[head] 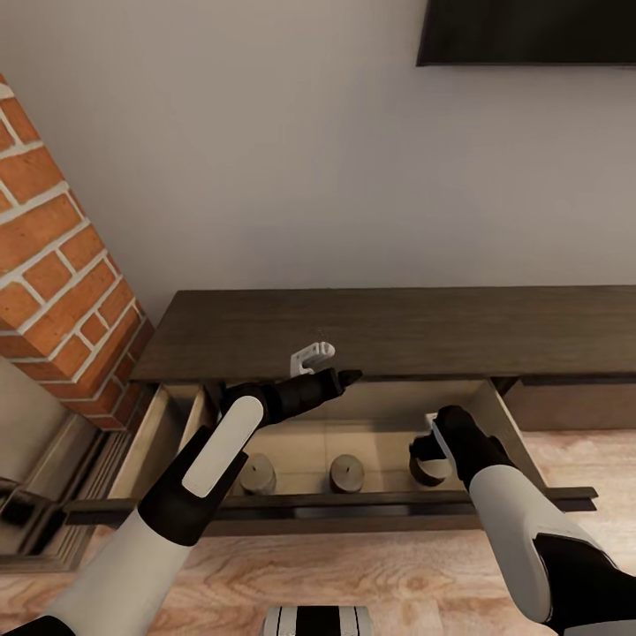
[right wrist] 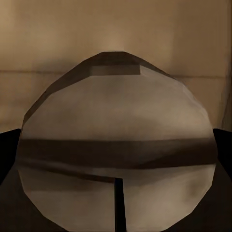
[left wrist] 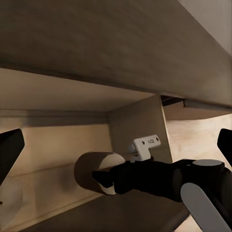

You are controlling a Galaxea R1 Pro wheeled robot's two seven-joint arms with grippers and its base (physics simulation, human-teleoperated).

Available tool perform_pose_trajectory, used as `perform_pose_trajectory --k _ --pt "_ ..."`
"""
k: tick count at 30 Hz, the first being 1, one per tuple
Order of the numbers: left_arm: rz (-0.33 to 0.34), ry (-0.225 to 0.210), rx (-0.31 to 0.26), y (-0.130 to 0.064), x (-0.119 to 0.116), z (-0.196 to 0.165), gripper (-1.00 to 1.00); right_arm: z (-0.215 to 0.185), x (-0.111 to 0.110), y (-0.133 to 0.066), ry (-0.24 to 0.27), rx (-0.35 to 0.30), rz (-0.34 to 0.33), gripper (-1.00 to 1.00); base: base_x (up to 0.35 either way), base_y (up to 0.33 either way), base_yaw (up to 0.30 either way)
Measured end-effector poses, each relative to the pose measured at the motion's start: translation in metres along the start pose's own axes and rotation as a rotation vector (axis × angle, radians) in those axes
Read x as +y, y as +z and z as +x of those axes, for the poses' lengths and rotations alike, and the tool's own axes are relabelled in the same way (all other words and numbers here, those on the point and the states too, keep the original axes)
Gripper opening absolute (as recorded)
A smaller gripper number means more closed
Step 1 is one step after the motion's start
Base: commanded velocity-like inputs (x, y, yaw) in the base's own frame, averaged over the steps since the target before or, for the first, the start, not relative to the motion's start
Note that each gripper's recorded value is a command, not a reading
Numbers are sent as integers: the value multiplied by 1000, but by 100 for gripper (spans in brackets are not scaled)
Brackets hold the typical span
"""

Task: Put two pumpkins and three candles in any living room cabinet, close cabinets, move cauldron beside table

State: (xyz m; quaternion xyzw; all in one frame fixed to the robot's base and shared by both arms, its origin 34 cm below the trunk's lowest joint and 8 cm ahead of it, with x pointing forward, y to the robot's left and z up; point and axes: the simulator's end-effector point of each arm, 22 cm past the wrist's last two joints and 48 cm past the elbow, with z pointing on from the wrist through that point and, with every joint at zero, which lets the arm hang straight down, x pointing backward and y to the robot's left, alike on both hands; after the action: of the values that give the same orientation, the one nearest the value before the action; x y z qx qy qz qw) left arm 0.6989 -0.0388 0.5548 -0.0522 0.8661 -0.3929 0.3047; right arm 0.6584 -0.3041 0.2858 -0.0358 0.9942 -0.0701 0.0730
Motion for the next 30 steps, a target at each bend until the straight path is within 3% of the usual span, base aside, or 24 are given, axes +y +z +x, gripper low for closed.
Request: perform_pose_trajectory --k 16,20,21,30 --pt "-10 -20 21 17 27 23 100 17 5 34 -4 31 6 -100 0 0 0" --pt "-9 -20 21 17 27 23 100 17 5 34 -3 32 5 -100 0 0 0" --pt "-9 -20 21 17 27 23 100 17 5 34 -3 32 5 100 0 0 0" --pt "-9 -20 20 17 27 23 100 17 6 34 -1 32 3 100 0 0 0"
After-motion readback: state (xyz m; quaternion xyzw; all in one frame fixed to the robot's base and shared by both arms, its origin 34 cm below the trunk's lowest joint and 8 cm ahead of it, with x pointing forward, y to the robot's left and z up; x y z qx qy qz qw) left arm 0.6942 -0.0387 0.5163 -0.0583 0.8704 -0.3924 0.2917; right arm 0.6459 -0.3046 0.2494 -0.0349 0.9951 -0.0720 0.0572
